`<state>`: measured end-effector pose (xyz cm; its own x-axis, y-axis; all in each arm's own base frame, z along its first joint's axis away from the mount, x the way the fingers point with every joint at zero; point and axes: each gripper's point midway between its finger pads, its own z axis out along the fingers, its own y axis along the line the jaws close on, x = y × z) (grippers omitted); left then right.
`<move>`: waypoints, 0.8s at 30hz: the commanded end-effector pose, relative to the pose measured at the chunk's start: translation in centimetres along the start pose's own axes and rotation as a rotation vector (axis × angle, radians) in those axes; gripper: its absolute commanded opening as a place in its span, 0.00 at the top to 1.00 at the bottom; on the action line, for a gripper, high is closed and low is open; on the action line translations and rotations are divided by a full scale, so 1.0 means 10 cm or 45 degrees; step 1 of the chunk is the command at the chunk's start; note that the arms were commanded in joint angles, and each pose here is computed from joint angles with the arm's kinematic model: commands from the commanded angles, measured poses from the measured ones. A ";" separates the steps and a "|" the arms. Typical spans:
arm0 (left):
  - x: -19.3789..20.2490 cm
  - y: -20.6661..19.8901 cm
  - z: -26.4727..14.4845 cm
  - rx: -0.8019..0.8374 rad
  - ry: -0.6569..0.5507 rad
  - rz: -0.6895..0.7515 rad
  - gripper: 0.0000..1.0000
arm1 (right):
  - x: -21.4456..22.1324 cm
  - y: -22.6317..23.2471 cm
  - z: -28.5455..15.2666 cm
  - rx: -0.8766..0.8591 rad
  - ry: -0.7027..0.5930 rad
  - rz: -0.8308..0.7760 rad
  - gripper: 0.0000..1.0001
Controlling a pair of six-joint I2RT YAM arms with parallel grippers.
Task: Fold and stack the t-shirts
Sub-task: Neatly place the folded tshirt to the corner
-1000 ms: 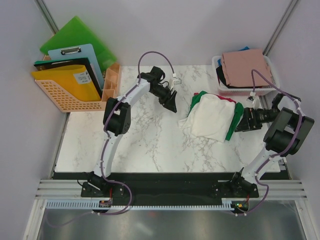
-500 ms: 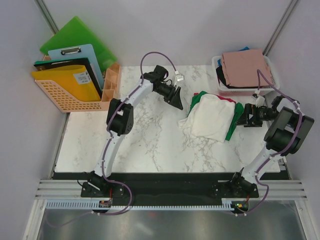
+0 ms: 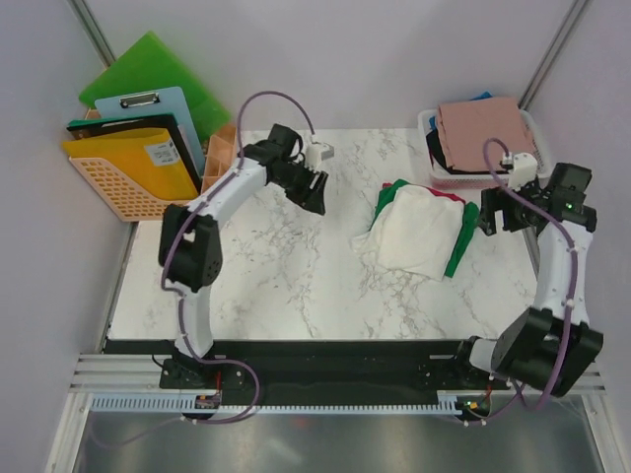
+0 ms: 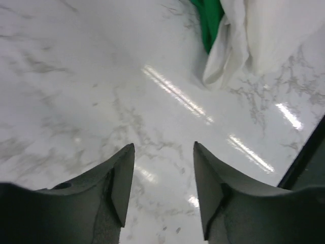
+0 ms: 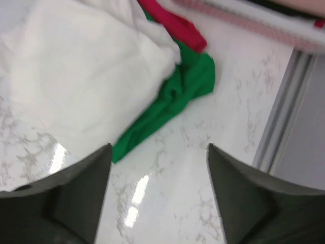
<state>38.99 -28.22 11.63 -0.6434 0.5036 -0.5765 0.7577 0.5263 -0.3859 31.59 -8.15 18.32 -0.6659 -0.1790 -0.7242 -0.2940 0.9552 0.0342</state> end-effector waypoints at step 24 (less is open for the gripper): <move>0.55 0.41 -2.17 -0.872 -0.311 -0.037 0.98 | 0.49 1.68 2.08 -0.272 0.524 -0.345 1.00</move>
<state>35.97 -9.20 20.58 -0.6118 0.3531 -0.7079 0.4659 0.8840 0.0383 40.98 7.57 4.46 -0.7731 -0.4022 -0.4905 -0.4863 0.8723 0.0513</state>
